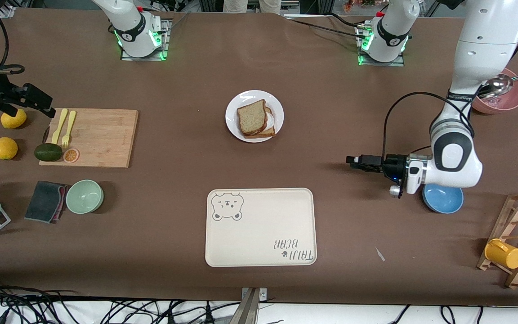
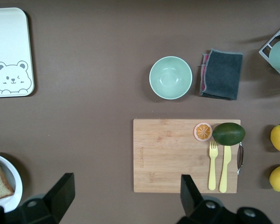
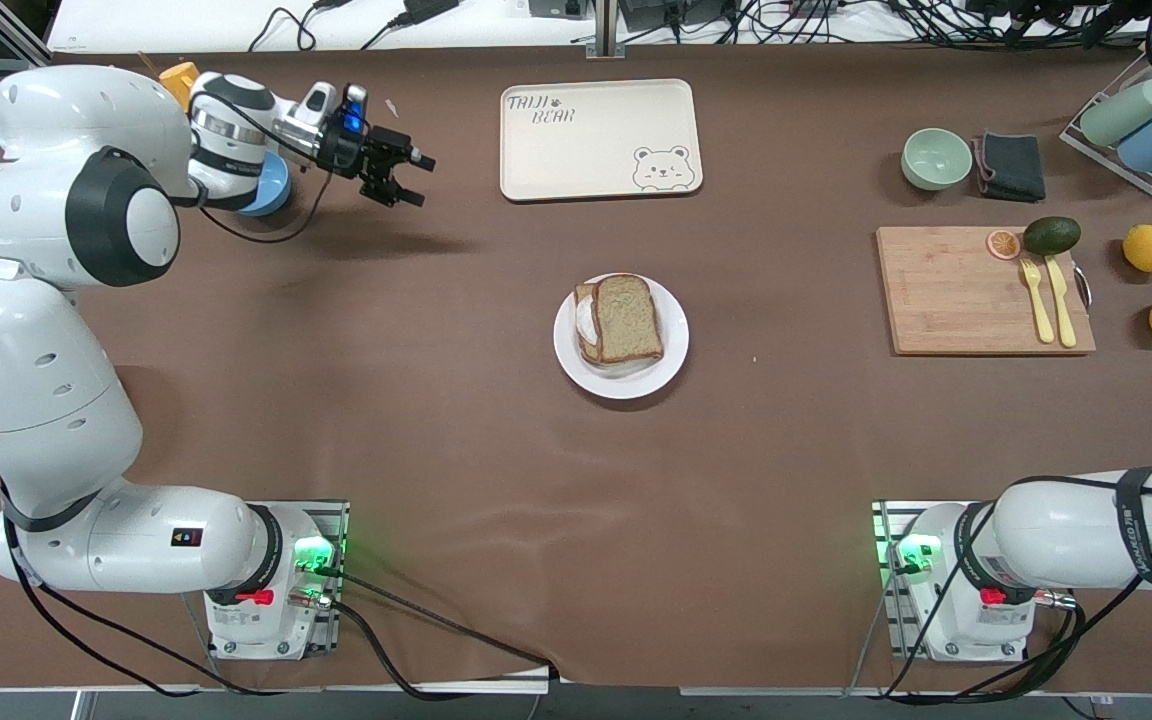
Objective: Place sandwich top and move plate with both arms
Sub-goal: 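Move the left gripper from the blue bowl toward the plate rim, then grip the plate rim with the left gripper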
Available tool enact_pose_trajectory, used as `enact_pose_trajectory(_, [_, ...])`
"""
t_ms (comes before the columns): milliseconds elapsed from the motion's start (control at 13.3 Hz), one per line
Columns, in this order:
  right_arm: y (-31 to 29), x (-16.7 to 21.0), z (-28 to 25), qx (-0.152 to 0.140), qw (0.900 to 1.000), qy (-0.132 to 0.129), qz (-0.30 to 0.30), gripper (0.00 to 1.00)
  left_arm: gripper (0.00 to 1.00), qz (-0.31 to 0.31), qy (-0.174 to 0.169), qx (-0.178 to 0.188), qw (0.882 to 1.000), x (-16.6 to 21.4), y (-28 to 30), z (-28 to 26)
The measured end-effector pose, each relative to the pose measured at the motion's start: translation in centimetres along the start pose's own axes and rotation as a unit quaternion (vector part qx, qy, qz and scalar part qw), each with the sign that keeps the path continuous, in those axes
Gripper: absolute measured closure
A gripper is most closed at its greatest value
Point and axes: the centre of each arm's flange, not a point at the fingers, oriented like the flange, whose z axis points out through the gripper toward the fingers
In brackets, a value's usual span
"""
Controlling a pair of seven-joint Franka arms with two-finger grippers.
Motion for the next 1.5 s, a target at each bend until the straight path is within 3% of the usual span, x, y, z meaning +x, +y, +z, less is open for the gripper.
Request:
enact_pose_trajectory(301, [0.7, 0.0, 0.1, 0.0, 1.0, -0.001, 0.007, 0.0, 0.0, -0.019, -0.007, 0.017, 1.0, -3.2, 0.5, 5.7])
enact_pose_trajectory(451, [1.1, 0.1, 0.2, 0.0, 1.0, -0.001, 0.01, 0.0, 0.0, -0.028, 0.01, 0.024, 0.999, -4.7, 1.0, 7.7])
enact_pose_trajectory(1278, [1.1, 0.1, 0.3, 0.0, 1.0, -0.002, 0.01, 0.0, 0.0, -0.017, 0.06, 0.007, 0.998, -15.5, -1.1, 17.7])
enact_pose_trajectory(1504, [1.1, 0.1, 0.3, 0.0, 1.0, -0.002, 0.01, 0.0, 0.0, -0.025, 0.071, 0.001, 0.997, -16.6, -1.0, 19.5])
